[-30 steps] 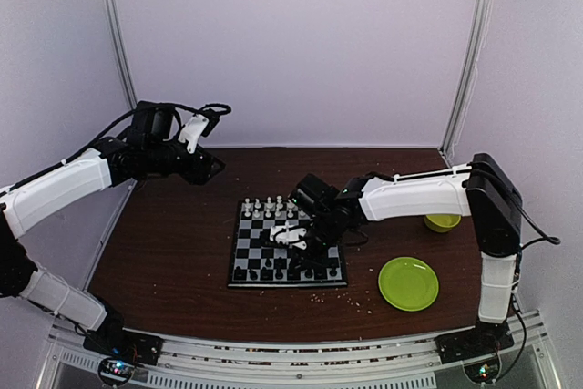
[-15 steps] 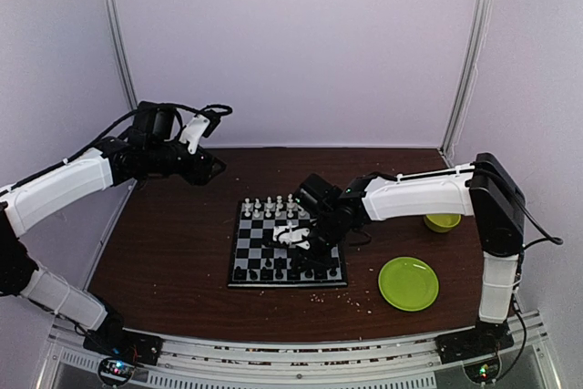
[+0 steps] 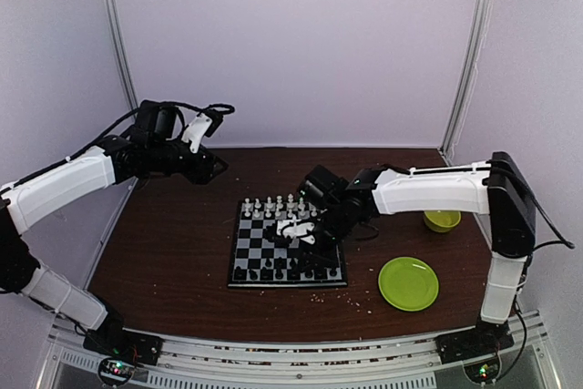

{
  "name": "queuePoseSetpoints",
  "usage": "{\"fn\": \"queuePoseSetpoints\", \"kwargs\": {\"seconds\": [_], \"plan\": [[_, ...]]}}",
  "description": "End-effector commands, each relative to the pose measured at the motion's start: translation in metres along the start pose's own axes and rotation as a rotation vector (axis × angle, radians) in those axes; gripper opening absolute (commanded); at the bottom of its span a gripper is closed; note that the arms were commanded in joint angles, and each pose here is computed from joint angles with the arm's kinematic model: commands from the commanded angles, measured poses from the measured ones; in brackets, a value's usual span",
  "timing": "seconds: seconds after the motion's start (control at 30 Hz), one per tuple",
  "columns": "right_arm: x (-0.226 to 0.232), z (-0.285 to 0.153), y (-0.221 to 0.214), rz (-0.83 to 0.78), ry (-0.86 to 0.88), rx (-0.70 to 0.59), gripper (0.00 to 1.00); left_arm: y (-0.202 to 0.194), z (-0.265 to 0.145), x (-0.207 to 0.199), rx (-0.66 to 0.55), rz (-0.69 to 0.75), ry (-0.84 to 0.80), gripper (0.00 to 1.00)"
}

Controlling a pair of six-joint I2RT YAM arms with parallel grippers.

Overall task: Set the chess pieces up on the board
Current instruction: Adjust the queen at d8, then pick up the pawn from the chessboard.

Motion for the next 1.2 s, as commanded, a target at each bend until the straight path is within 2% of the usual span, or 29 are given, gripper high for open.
{"fn": "queuePoseSetpoints", "kwargs": {"seconds": [0.0,0.2,0.33,0.43,0.67,0.97,1.17], "plan": [[-0.005,-0.081,0.024,-0.033,-0.118,-0.097,0.32,0.002,0.007,-0.012,0.027,0.001,-0.069,0.5],[-0.024,-0.159,-0.018,0.113,-0.281,-0.225,0.34,-0.035,0.03,-0.065,0.214,0.159,-0.104,0.49],[-0.033,-0.196,-0.053,0.214,-0.382,-0.35,0.4,-0.069,0.048,-0.104,0.369,0.27,-0.185,0.45],[-0.041,-0.216,-0.072,0.268,-0.444,-0.413,0.43,-0.09,0.063,-0.124,0.44,0.303,-0.253,0.42],[-0.043,-0.228,-0.079,0.269,-0.462,-0.428,0.43,-0.106,0.097,-0.138,0.484,0.335,-0.295,0.39],[-0.037,-0.228,-0.077,0.243,-0.432,-0.431,0.43,-0.116,0.124,-0.132,0.519,0.407,-0.261,0.43],[-0.037,-0.227,-0.078,0.243,-0.43,-0.428,0.43,-0.122,0.138,-0.132,0.537,0.422,-0.258,0.38]]}}
Point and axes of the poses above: each gripper's point midway between its finger pads, its own z axis out along the fingers, its own x axis along the line the jaws close on, y = z × x, the point moved 2 cm from there along -z, back along the fingers, and after that the axes turned 10 degrees about -z, right-handed, at the moved point
